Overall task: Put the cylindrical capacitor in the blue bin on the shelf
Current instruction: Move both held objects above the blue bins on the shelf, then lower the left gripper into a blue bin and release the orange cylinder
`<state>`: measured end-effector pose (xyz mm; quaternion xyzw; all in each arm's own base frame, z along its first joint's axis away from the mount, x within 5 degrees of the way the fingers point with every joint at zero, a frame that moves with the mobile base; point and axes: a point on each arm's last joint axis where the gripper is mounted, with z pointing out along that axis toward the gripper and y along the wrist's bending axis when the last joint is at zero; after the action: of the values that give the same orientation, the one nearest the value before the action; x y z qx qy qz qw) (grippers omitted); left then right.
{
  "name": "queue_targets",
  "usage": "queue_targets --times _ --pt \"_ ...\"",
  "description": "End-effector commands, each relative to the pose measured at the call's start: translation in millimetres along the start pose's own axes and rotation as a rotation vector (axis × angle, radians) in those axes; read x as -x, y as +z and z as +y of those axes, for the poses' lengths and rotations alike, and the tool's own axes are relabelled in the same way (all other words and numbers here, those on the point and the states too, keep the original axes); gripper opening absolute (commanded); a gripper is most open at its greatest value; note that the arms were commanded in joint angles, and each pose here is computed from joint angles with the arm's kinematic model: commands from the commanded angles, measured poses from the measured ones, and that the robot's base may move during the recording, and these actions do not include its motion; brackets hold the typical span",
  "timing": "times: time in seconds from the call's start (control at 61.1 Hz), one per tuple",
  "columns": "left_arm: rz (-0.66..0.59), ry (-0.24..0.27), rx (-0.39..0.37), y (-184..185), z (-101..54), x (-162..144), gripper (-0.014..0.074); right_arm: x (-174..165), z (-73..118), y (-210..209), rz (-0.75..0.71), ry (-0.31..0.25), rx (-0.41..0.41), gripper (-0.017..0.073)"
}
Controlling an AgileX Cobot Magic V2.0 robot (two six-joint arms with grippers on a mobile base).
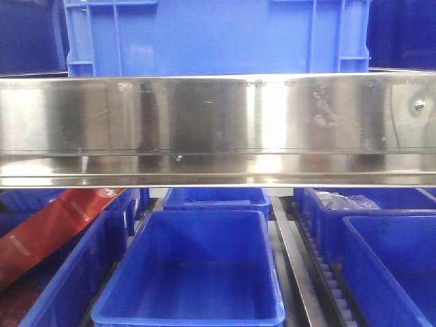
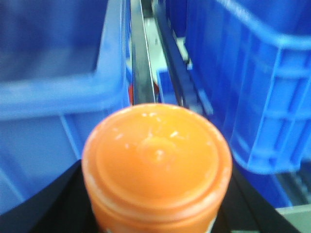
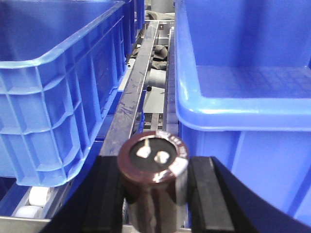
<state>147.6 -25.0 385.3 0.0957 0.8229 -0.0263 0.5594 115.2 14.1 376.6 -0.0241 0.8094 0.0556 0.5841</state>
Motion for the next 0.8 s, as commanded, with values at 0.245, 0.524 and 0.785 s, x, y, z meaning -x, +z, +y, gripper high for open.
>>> queue_targets --times 0.245,0.524,0.785 --pt "-0.135 -0.017 -0.004 -2.4 -0.5 13.0 -0.0111 3.5 -0.1 -1.3 -0.039 -0.012 -0.002 -0.0162" --pt "-0.152 -0.017 -0.004 -2.6 -0.4 14.6 -0.0111 3.5 -0.1 -1.3 -0.039 -0.012 -0.002 -0.0162" --pt "-0.175 -0.018 -0.021 -3.6 -2.6 22.1 -0.0111 3.5 -0.1 -1.3 -0.039 -0.012 -0.002 -0.0162"
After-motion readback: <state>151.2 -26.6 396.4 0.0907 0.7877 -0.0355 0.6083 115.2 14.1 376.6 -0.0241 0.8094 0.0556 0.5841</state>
